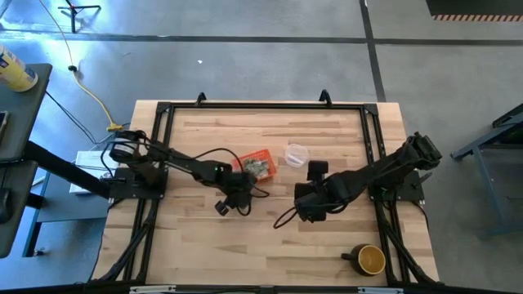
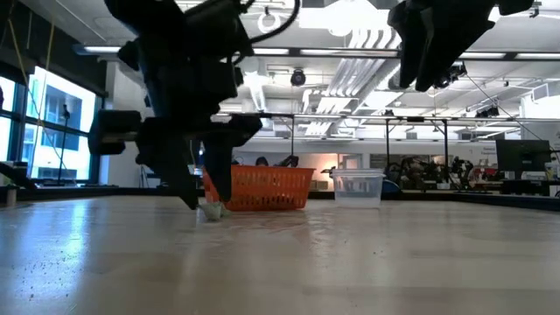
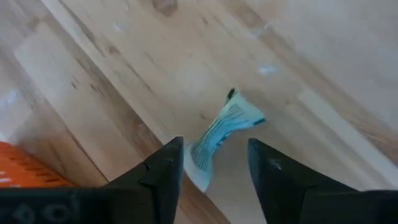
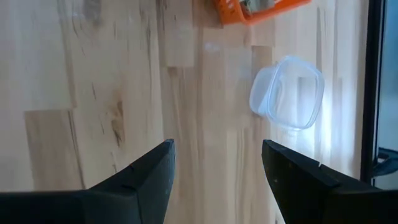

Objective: Pick and place Stevia / Truvia into bins
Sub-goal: Put the stevia packet into the basket

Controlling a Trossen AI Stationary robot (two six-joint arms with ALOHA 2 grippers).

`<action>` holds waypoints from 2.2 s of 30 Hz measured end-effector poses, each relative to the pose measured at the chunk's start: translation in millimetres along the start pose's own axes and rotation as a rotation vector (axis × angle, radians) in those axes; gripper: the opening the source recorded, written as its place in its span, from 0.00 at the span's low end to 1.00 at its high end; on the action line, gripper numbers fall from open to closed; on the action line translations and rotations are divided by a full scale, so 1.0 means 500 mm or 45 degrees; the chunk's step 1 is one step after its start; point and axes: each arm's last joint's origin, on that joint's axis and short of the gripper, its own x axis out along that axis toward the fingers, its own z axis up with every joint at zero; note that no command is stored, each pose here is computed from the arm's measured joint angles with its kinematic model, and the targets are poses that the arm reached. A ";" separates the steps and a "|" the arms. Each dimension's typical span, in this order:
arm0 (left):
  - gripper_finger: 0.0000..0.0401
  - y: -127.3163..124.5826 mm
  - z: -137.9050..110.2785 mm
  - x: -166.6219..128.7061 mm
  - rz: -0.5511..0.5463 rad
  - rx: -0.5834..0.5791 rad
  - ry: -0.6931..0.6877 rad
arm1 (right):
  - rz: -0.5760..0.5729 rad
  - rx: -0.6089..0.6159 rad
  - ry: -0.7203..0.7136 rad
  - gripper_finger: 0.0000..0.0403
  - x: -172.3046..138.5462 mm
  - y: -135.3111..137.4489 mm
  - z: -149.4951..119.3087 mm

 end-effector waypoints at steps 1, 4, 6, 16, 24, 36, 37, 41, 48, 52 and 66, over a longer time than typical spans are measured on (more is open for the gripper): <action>0.51 0.003 -0.002 0.004 -0.004 -0.007 0.009 | -0.002 0.007 0.003 0.58 0.000 0.000 -0.001; 0.43 0.014 -0.002 0.013 -0.014 -0.027 0.002 | -0.005 0.027 0.007 0.58 0.000 -0.001 -0.001; 0.37 0.016 -0.001 0.022 -0.041 -0.033 0.004 | -0.009 0.035 0.009 0.58 0.000 -0.001 -0.002; 0.05 0.026 0.013 0.014 -0.067 -0.113 0.150 | -0.086 0.056 0.003 0.57 0.000 -0.006 -0.004; 0.05 0.070 0.085 -0.083 0.034 -0.336 0.125 | -0.117 0.066 -0.016 0.54 0.001 -0.009 -0.002; 0.07 0.193 0.015 -0.164 0.391 -0.643 0.264 | -0.119 0.081 0.010 0.43 0.041 -0.007 -0.016; 0.07 0.200 -0.001 -0.162 0.366 -0.694 0.252 | -0.101 0.078 0.027 0.42 0.052 -0.002 -0.023; 0.10 0.210 -0.042 -0.149 0.272 -0.812 0.179 | -0.031 0.047 0.087 0.40 0.091 0.026 -0.055; 0.10 0.185 -0.063 -0.085 0.185 -0.808 0.219 | 0.012 0.073 0.048 0.40 0.102 0.049 -0.066; 0.08 0.164 -0.074 -0.051 0.155 -0.796 0.340 | -0.004 0.089 0.020 0.40 0.096 0.044 -0.057; 0.32 0.153 -0.024 -0.146 0.284 -0.862 0.277 | -0.047 0.055 0.005 0.39 0.099 0.037 -0.054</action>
